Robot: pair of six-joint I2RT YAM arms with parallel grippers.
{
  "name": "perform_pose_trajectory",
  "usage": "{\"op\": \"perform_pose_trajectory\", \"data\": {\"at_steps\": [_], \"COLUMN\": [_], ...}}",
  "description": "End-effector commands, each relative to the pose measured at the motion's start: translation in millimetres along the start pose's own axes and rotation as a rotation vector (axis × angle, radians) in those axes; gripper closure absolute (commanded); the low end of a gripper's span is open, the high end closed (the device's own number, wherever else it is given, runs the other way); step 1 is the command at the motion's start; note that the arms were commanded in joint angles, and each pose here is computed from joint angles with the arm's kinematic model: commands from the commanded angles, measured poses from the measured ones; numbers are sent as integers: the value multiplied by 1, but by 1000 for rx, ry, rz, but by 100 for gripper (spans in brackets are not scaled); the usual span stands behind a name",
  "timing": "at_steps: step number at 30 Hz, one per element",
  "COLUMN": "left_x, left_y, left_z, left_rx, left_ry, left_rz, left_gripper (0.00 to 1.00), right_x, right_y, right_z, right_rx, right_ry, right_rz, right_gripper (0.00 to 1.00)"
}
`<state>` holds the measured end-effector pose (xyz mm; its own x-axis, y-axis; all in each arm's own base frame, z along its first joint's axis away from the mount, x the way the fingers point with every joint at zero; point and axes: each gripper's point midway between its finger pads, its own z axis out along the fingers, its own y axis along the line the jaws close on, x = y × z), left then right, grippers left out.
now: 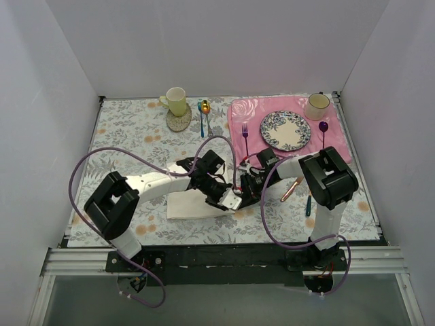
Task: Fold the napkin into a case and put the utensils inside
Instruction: Smooth out the square-folded napkin at the center of the board.
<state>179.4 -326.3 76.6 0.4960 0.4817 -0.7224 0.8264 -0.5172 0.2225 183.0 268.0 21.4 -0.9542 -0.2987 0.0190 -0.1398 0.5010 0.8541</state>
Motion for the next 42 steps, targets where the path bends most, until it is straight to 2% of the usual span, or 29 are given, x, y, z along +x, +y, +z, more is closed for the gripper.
{"op": "perform_pose_trajectory", "data": {"at_steps": [1,13,26,30,34,42], "left_x": [-9,-3,4,6,1,-17], "left_y": [3,-6,-2,-1,1,13], "left_z": [4,21,31,34,34,30], "left_rx": [67,138,145,145,143,116], "left_ry": [-7,44,66,67,52,11], "left_rz": [129,168,164,157,150,155], "left_gripper": [65,66,65,73,85,97], "right_x": [-4,-2,-1,-2,-1,-2], "right_y": [-18,-26,-29,-29,-29,-30], "right_z": [6,10,13,13,13,14], "right_rx": [62,71,71,70,71,72], "right_ry": [-15,5,16,14,15,14], "right_rz": [3,43,63,62,63,66], "right_gripper": [73,86,89,89,89,89]}}
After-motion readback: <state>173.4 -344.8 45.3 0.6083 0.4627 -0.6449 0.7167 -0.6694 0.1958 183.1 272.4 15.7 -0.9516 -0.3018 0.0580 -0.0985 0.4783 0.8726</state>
